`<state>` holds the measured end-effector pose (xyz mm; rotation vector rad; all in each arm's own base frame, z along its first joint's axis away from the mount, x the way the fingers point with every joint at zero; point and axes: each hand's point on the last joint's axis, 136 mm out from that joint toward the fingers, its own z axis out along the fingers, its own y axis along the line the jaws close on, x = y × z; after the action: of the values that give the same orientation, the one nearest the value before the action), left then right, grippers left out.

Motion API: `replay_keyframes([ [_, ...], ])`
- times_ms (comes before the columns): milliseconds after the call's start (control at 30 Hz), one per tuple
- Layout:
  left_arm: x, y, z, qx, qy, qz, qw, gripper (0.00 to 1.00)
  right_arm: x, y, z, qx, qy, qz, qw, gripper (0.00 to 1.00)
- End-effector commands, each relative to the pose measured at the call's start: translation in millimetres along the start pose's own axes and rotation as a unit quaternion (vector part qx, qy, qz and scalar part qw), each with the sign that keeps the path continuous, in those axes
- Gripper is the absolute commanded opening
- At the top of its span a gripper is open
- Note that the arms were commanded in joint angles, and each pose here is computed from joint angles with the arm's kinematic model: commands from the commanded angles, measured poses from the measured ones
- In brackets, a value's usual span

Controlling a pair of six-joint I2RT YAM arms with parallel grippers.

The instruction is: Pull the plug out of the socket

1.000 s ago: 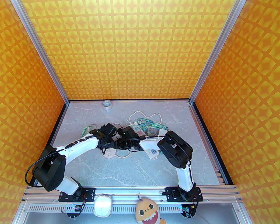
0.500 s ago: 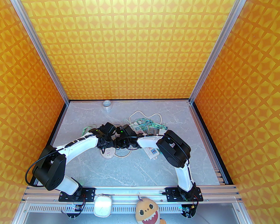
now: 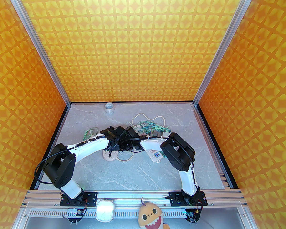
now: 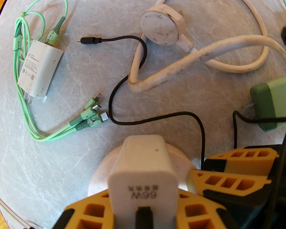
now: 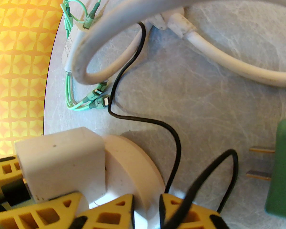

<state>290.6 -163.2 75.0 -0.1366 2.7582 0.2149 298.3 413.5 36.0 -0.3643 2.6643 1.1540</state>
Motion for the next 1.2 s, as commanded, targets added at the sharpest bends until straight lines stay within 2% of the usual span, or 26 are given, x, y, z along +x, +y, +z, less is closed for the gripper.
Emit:
replay_keyframes([
  [0, -10, -29, -22, 0.104, -0.011, -0.029, 0.994, 0.0, 54, -72, 25, 0.128, 0.064, 0.033, 0.989, 0.23],
  [167, -20, -19, -31, 0.162, -0.01, -0.089, 0.983, 0.0, 55, -72, 25, 0.13, 0.065, 0.031, 0.989, 0.23],
  [567, -15, -13, -20, 0.13, 0.003, -0.071, 0.989, 0.0, 55, -71, 25, 0.133, 0.066, 0.026, 0.989, 0.22],
  [700, -22, -7, -34, 0.104, -0.015, -0.052, 0.993, 0.0, 55, -71, 26, 0.134, 0.066, 0.027, 0.988, 0.22],
  [900, -26, -2, -47, 0.109, -0.026, -0.057, 0.992, 0.0, 51, -67, 21, 0.132, 0.057, 0.021, 0.989, 0.23],
  [1033, -33, 4, -55, 0.113, -0.035, -0.062, 0.991, 0.0, 40, -47, 10, 0.103, 0.035, 0.002, 0.994, 0.25],
  [1167, -47, 17, -71, 0.121, -0.056, -0.073, 0.988, 0.0, 18, -13, -18, 0.07, -0.014, -0.042, 0.997, 0.32],
])
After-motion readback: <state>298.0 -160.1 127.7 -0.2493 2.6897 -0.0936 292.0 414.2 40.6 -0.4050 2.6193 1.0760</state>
